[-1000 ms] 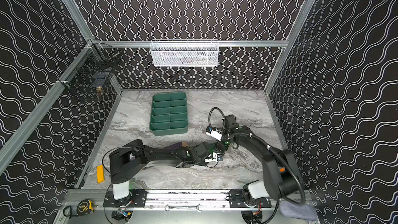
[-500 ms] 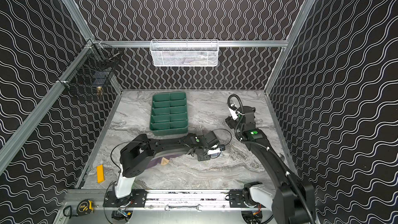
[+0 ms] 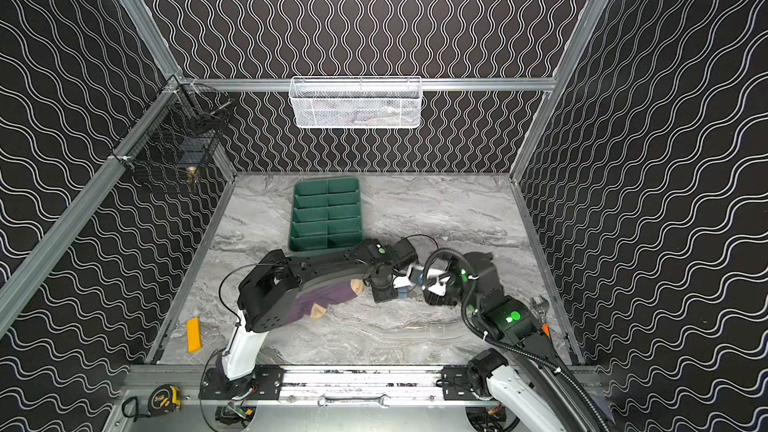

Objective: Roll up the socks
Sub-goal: 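Open the right gripper and swing it away while the left gripper holds the roll, then lower the right gripper and pinch the blue roll beside the left gripper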

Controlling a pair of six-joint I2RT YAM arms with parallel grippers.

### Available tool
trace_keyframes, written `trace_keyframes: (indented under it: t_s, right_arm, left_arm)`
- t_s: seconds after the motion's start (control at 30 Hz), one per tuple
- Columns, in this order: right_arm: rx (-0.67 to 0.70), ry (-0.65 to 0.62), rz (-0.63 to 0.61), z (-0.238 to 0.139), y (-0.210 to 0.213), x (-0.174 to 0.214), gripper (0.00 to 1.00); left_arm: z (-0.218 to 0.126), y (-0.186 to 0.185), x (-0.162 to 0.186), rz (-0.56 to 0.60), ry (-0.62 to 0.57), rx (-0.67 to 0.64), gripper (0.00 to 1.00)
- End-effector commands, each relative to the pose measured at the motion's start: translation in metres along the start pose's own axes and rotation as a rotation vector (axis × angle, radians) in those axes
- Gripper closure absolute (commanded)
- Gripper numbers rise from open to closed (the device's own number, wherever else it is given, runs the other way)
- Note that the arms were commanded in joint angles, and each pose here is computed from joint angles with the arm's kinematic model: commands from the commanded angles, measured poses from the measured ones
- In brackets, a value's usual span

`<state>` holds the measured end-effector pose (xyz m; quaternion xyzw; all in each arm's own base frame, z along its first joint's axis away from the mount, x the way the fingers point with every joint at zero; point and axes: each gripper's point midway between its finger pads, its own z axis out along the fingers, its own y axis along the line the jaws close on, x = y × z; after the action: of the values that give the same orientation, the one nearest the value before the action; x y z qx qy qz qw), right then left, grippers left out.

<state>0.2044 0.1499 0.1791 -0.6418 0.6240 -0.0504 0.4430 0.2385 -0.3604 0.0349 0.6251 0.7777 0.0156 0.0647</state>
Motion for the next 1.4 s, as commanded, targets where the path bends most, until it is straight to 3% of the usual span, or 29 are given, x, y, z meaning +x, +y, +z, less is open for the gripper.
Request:
trace_keyframes:
  t_s: [0.0, 0.17, 0.47, 0.97, 1.17, 1.37]
  right_arm:
    - [-0.076, 0.110, -0.180, 0.009, 0.033, 0.024, 0.18]
    - [-0.055, 0.012, -0.192, 0.031, 0.046, -0.002, 0.18]
    - [0.001, -0.025, -0.224, 0.090, 0.065, -0.012, 0.16]
    - [-0.047, -0.014, -0.247, 0.138, 0.066, -0.011, 0.19]
    - [-0.092, 0.009, -0.261, 0.153, 0.073, -0.004, 0.24]
    - [-0.154, 0.078, -0.274, 0.166, 0.082, 0.009, 0.44]
  left_arm:
    - [0.002, 0.006, 0.035, -0.037, 0.155, -0.033, 1.00]
    - [-0.005, 0.008, 0.033, -0.068, 0.139, -0.045, 1.00]
    - [0.008, -0.034, 0.027, -0.086, 0.100, 0.298, 1.00]
    - [0.025, -0.032, 0.040, -0.149, 0.083, 0.418, 1.00]
    - [0.031, -0.033, 0.044, -0.151, 0.092, 0.434, 1.00]
    - [0.032, -0.034, 0.045, -0.145, 0.093, 0.440, 1.00]
